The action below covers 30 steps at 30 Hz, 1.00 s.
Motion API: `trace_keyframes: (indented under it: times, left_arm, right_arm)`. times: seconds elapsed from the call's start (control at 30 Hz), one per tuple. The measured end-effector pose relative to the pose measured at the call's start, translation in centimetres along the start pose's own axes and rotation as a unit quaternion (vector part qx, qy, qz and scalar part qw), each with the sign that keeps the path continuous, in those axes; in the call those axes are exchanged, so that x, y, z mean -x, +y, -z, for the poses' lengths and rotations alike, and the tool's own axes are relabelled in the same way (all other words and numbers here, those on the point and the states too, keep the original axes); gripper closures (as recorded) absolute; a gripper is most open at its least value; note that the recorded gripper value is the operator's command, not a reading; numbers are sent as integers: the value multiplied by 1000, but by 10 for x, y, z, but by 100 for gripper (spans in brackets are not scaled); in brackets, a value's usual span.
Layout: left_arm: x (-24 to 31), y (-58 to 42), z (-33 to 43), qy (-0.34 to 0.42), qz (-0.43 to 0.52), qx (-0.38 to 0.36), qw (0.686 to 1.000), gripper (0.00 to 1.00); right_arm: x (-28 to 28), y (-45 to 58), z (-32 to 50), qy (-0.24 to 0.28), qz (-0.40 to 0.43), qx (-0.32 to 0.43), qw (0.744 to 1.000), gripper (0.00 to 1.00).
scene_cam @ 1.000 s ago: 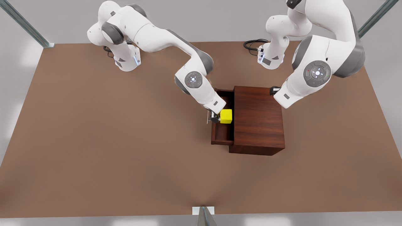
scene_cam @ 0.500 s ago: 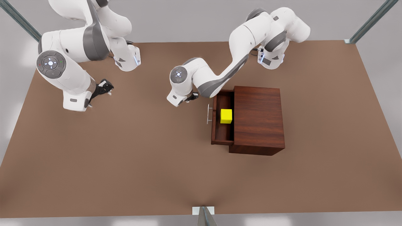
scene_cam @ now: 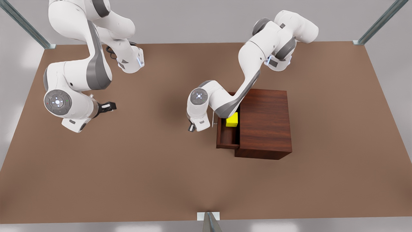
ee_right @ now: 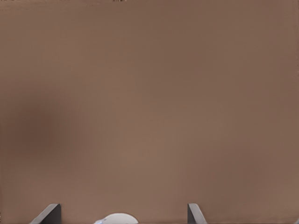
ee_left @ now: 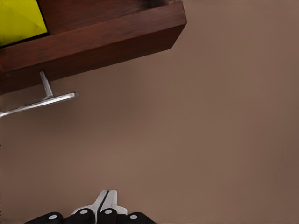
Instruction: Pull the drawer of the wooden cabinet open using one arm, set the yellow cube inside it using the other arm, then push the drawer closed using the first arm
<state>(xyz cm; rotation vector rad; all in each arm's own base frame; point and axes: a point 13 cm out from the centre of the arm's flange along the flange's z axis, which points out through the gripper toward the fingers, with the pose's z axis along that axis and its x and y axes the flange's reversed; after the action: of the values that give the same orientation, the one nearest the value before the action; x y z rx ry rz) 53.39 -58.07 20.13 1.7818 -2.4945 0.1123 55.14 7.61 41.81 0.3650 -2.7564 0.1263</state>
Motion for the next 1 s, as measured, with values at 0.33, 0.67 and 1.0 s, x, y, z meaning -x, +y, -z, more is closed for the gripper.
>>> trace_keyframes:
  times: [0.33,0.67,1.0]
  left_arm:
    - [27,47,-41,-28,94,92,991,79]
    - [32,88,-49,-31,101,119,987,79]
    - [77,89,-38,-53,126,127,983,79]
  right_arm:
    - [8,-3,-12,10,-52,-2,999,0]
    - [11,-8,-18,16,-84,-14,996,0]
    - [12,-4,-19,17,-98,-18,995,0]
